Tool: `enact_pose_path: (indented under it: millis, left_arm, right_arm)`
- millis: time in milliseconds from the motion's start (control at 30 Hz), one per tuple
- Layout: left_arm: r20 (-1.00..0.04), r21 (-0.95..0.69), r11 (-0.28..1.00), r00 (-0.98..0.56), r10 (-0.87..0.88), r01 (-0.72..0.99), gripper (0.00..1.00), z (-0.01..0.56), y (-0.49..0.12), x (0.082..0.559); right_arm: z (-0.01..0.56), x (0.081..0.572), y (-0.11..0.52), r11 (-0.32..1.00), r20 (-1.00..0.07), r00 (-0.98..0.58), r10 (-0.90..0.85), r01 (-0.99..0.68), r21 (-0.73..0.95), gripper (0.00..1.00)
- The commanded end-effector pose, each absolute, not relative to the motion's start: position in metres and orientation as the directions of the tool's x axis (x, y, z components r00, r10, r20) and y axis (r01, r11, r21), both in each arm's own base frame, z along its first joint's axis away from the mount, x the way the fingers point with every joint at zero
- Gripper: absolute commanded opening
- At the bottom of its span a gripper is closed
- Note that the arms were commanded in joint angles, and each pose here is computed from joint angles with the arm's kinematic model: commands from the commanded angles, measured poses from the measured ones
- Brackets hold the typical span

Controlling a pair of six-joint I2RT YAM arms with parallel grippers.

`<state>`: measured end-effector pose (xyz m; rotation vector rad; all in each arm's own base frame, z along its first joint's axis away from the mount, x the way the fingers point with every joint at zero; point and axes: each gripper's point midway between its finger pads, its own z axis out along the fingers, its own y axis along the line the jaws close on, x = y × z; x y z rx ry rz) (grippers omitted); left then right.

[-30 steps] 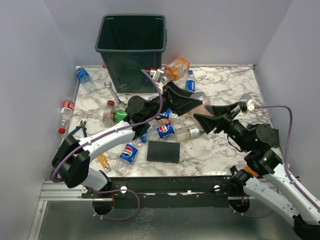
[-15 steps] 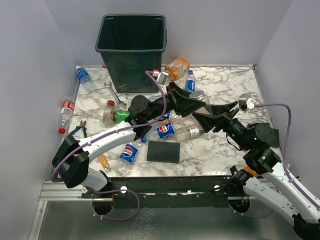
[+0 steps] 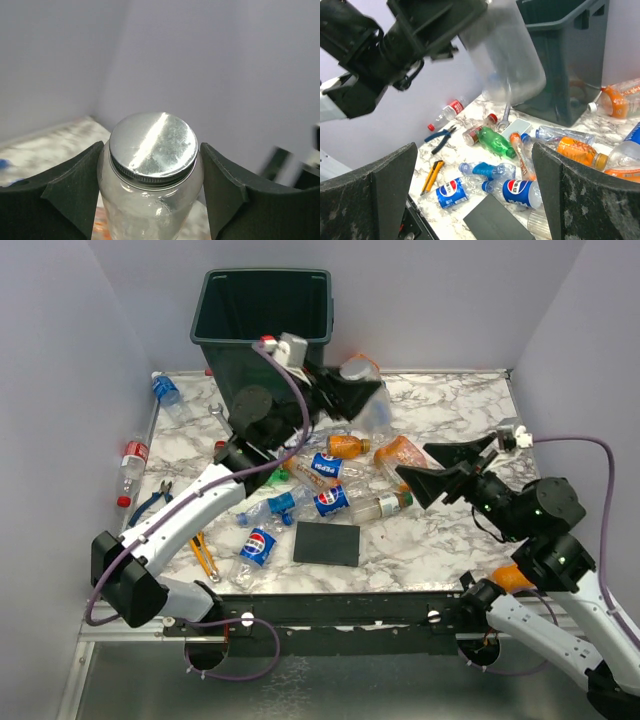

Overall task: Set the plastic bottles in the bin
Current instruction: Place the plastic bottle in the trash bin.

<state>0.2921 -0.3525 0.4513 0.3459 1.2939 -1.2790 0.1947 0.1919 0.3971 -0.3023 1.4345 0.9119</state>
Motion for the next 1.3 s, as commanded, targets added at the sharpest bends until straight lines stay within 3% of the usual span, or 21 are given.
enact_pose_path:
  millis: [0,100,267,500,700,767,867,933,1033,1267]
  left_arm:
    - [-0.880,-0.263,0.735,0.157,-0.449,0.626,0.00,0.509,-0.270,0.349]
    - [-0.875,-0.179,0.893,0.347,-0.336,0.414,0.00,0.541,-0.225,0.386]
    - [-0.871,-0.196,0.962,0.416,-0.261,0.192,0.00,0.552,-0.169,0.474]
    - [-0.861,-0.220,0.973,0.456,-0.226,0.066,0.00,0.525,-0.128,0.551]
    - [-0.875,-0.241,0.970,0.424,-0.232,0.033,0.01,0.493,-0.123,0.587]
    - [-0.878,-0.243,0.968,0.410,-0.247,0.064,0.20,0.487,-0.130,0.592]
    - [-0.881,-0.250,0.963,0.389,-0.268,0.097,0.68,0.481,-0.137,0.596]
    - [-0.881,-0.255,0.961,0.386,-0.275,0.102,0.86,0.482,-0.138,0.595]
    - [-0.872,-0.261,0.958,0.398,-0.285,0.116,0.99,0.494,-0.138,0.587]
    - [-0.844,-0.270,0.949,0.434,-0.315,0.163,0.99,0.531,-0.144,0.552]
  right_arm:
    - [0.402,0.182,0.170,0.677,-0.923,-0.105,0.371,-0.649,0.346,1.00]
    - [0.392,0.186,0.155,0.715,-0.911,-0.067,0.406,-0.598,0.362,1.00]
    - [0.371,0.194,0.154,0.722,-0.894,-0.100,0.437,-0.554,0.415,1.00]
    - [0.348,0.203,0.169,0.707,-0.881,-0.189,0.434,-0.535,0.463,1.00]
    - [0.333,0.209,0.174,0.718,-0.887,-0.220,0.407,-0.524,0.459,1.00]
    - [0.331,0.211,0.171,0.731,-0.887,-0.216,0.408,-0.504,0.460,1.00]
    - [0.329,0.214,0.165,0.751,-0.888,-0.205,0.411,-0.476,0.458,1.00]
    - [0.327,0.215,0.161,0.762,-0.889,-0.199,0.412,-0.460,0.456,1.00]
    - [0.324,0.217,0.158,0.774,-0.892,-0.193,0.410,-0.444,0.452,1.00]
    - [0.323,0.223,0.153,0.793,-0.893,-0.174,0.415,-0.412,0.449,1.00]
